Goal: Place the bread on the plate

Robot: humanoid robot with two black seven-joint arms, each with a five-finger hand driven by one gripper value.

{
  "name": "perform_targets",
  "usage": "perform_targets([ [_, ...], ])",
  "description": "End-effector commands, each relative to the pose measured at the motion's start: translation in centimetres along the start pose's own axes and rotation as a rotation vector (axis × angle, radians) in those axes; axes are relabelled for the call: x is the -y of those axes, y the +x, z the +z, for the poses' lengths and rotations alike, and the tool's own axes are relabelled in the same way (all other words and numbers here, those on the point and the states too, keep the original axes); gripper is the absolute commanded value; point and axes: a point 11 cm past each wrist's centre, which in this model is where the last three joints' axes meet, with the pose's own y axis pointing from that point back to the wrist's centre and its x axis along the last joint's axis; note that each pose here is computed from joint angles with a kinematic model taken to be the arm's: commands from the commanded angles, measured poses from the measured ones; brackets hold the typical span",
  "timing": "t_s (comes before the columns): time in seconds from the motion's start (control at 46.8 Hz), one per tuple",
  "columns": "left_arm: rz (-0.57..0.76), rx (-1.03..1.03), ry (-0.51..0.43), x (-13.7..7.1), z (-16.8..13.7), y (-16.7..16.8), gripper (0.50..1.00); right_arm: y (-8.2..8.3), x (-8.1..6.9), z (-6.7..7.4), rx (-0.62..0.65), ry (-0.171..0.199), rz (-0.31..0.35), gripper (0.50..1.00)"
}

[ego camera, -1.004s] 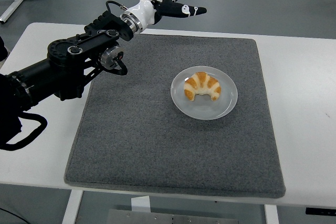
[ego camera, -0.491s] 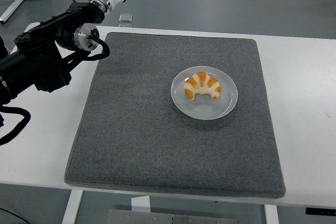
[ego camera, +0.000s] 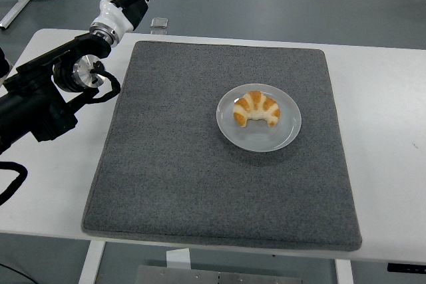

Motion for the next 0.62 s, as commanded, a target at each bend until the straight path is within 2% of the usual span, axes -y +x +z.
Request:
perform_targets([
  [0.0,0.010,-0.006,0.013,-0.5,-0.8,0.6,0.996,0.0,0.0,0.0,0.000,0.000,0.000,0.954],
  [0.235,0.000,-0.021,-0.004,-1.3,-0.4,1.8,0.996,0.0,0.0,0.0,0.000,0.000,0.001,0.952],
  [0.598,0.014,-0.073,0.000,-3.3,-1.6,4.3,1.000,0.0,0.0,0.0,-0.003,0.000,0.002,0.954],
])
